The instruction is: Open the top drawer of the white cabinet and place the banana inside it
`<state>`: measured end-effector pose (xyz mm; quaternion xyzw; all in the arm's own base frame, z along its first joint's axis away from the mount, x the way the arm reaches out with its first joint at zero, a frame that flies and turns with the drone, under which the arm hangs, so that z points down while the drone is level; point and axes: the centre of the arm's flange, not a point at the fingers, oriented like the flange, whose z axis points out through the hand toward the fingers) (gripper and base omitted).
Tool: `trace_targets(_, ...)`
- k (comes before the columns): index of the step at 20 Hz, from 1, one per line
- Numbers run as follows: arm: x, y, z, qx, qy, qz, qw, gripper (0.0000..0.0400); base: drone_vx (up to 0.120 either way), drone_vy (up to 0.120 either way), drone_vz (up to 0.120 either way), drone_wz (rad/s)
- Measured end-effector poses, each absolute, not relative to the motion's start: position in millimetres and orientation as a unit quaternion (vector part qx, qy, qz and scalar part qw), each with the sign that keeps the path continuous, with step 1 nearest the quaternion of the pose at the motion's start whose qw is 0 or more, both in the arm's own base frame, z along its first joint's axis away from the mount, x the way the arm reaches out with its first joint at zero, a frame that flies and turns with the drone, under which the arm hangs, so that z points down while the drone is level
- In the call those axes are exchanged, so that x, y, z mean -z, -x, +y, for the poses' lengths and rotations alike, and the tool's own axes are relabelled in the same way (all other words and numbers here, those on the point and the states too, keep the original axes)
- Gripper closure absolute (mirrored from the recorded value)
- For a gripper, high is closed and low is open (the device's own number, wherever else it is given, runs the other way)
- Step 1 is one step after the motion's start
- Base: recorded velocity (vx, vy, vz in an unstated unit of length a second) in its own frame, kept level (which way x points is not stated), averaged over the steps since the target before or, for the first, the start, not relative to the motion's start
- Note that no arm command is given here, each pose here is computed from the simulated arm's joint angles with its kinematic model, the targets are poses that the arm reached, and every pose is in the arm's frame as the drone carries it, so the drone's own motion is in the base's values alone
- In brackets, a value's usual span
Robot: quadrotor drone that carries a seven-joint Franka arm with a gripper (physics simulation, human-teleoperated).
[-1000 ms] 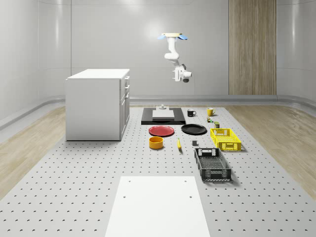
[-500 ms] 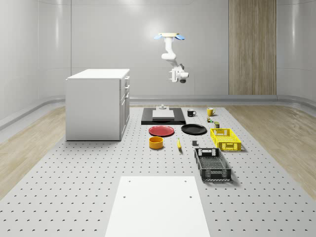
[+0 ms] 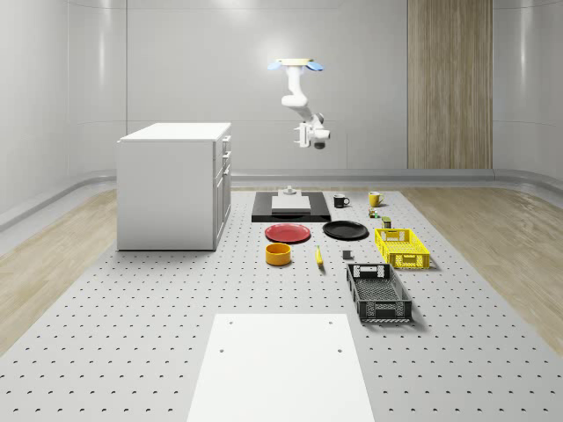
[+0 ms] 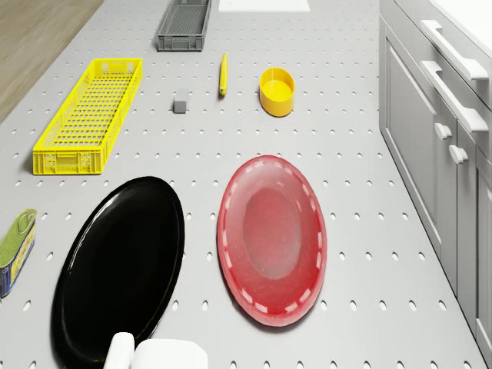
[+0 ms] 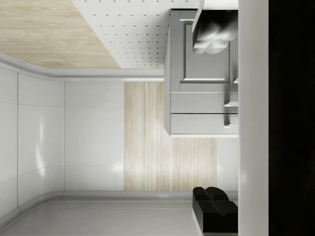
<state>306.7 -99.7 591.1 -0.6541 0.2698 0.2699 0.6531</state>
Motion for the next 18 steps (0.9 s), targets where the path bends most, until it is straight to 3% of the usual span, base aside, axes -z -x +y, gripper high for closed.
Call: trace_targets(18, -591.1, -306.7, -99.7, -0.27, 0.654, 0.27, 0.653, 0.0, 0.12, -0.12, 0.0, 0.0)
